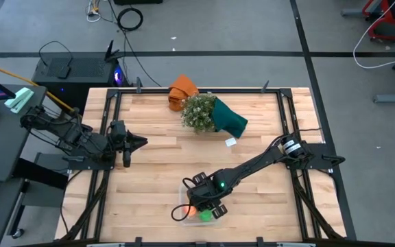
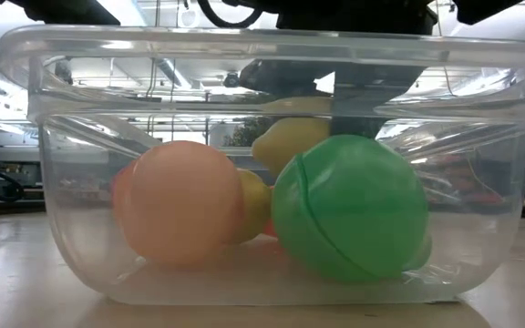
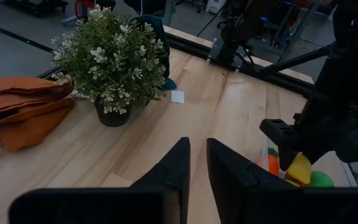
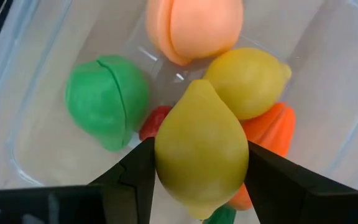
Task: Pick and placing Produce into tupperware
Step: Put the lemon into the transparent container
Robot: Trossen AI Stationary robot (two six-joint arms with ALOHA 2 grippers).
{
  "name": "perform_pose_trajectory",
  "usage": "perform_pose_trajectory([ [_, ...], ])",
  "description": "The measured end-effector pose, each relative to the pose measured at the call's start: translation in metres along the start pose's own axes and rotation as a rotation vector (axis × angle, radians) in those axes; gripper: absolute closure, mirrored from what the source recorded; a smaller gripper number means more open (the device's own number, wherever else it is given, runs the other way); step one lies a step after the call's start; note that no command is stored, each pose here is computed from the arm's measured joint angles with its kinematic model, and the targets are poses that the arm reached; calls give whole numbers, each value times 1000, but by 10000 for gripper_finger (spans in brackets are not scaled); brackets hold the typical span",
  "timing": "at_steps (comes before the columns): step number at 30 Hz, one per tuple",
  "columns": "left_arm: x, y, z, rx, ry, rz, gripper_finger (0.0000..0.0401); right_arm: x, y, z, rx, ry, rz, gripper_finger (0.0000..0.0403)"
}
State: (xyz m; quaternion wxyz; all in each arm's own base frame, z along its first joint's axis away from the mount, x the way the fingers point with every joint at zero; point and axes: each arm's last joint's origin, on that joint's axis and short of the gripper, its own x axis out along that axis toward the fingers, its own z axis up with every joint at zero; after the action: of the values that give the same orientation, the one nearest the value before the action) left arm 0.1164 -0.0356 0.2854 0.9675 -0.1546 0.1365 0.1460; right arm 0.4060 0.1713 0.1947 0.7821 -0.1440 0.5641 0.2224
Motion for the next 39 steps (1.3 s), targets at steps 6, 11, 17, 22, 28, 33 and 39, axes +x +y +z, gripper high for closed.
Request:
perform_pose_trajectory([
  [6, 0, 0, 0, 0, 0, 0, 345, 0, 0, 0, -1, -1, 5, 234],
  [11, 0, 0, 0, 1, 0, 0, 338, 2, 0, -1, 1, 2, 15, 234],
  [17, 0, 0, 0, 2, 4, -7, 341, 6, 1, -6, 2, 21, 20, 234],
  [22, 0, -1, 0, 3, 14, -24, 345, 6, 1, -6, 3, 21, 18, 233],
  [28, 0, -1, -1, 3, 15, -23, 339, 6, 1, -5, 3, 18, 18, 220],
  [33, 0, -1, -1, 4, 15, -23, 344, 6, 1, -5, 16, 18, 17, 195],
  [39, 0, 0, -2, 9, 25, -17, 347, -1, 0, -1, 22, 7, 6, 169],
])
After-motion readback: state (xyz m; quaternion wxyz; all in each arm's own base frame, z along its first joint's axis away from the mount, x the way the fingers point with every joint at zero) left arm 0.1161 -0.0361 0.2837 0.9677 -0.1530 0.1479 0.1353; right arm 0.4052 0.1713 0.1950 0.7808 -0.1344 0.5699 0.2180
